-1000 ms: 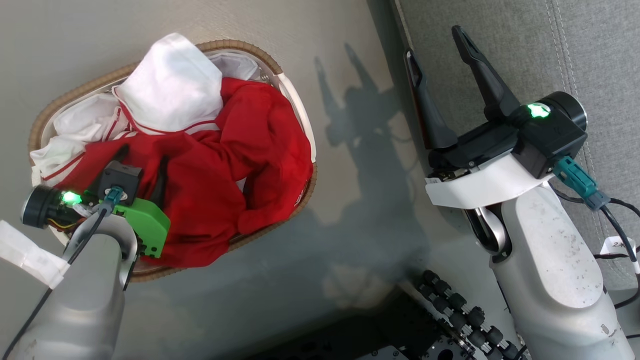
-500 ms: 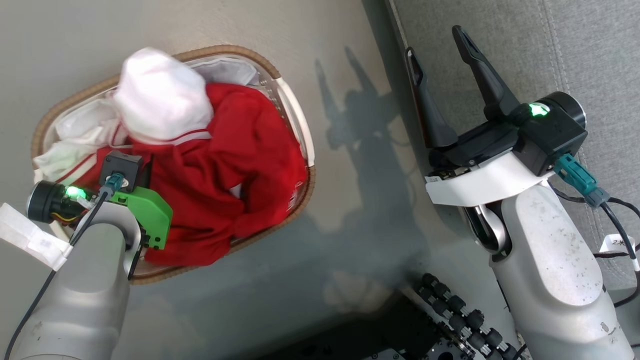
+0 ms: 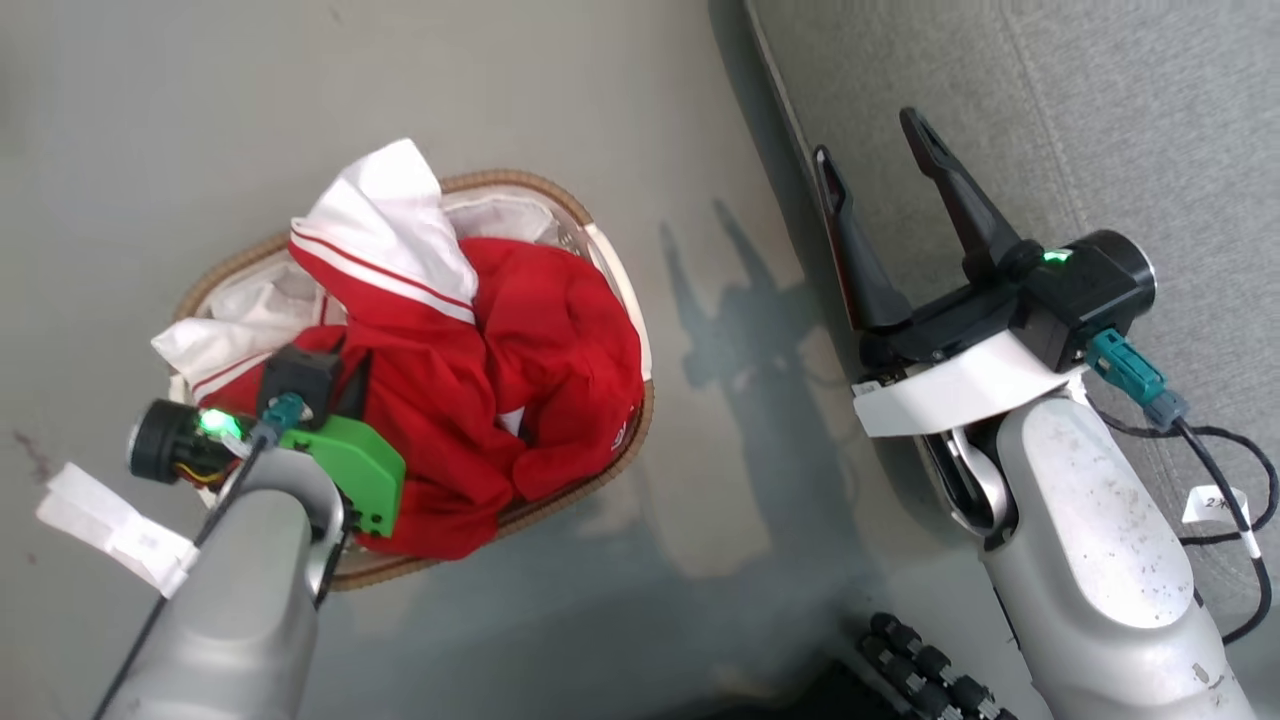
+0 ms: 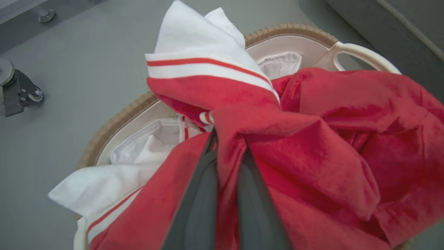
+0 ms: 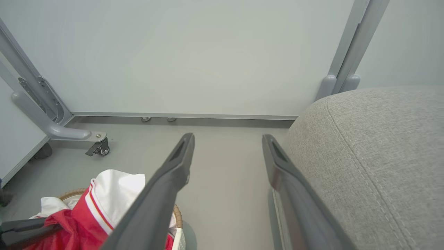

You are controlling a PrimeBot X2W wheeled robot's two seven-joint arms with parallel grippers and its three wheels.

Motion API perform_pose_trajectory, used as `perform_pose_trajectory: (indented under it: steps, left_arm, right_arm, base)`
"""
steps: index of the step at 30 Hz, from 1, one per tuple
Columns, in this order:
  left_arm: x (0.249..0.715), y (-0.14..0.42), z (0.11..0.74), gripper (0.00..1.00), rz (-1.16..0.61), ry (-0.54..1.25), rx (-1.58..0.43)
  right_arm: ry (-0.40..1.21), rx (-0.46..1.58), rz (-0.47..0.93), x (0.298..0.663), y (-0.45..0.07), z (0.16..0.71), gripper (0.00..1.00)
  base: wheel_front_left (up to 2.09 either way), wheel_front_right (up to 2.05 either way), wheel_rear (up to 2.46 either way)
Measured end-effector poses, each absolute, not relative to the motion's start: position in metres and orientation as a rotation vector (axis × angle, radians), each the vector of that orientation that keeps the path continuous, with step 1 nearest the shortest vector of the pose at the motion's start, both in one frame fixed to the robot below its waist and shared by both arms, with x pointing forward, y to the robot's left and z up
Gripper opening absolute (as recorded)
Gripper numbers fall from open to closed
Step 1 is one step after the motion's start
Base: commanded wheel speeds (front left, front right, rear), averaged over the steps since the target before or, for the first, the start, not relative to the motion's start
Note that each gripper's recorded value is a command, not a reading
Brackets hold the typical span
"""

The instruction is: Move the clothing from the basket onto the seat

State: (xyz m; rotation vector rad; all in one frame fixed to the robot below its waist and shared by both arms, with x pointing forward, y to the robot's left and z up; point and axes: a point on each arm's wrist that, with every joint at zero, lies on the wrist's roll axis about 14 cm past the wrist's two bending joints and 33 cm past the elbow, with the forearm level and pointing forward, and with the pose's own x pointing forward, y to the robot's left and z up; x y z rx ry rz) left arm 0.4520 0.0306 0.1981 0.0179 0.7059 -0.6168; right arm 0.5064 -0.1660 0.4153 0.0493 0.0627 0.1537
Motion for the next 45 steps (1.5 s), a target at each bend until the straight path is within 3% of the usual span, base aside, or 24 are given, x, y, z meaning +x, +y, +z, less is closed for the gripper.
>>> perform_pose_trajectory:
  steps: [13, 33, 45]
  left_arm:
    - [0.434, 0.028, 0.295, 0.00, -0.568, 0.511, -0.048]
    - [0.437, 0.050, 0.477, 0.00, -0.444, 0.025, -0.091]
    - [0.429, 0.060, 0.543, 0.00, -0.411, -0.156, -0.099]
  right_arm:
    - [0.009, 0.054, 0.133, 0.467, -0.166, 0.460, 1.00]
    - [-0.108, 0.087, 0.213, 0.410, -0.139, 0.519, 1.00]
    - [-0.106, 0.103, 0.267, 0.386, -0.119, 0.521, 1.00]
  base:
    - [0.00, 0.00, 0.00]
    - [0.00, 0.00, 0.00]
    - [0.00, 0.00, 0.00]
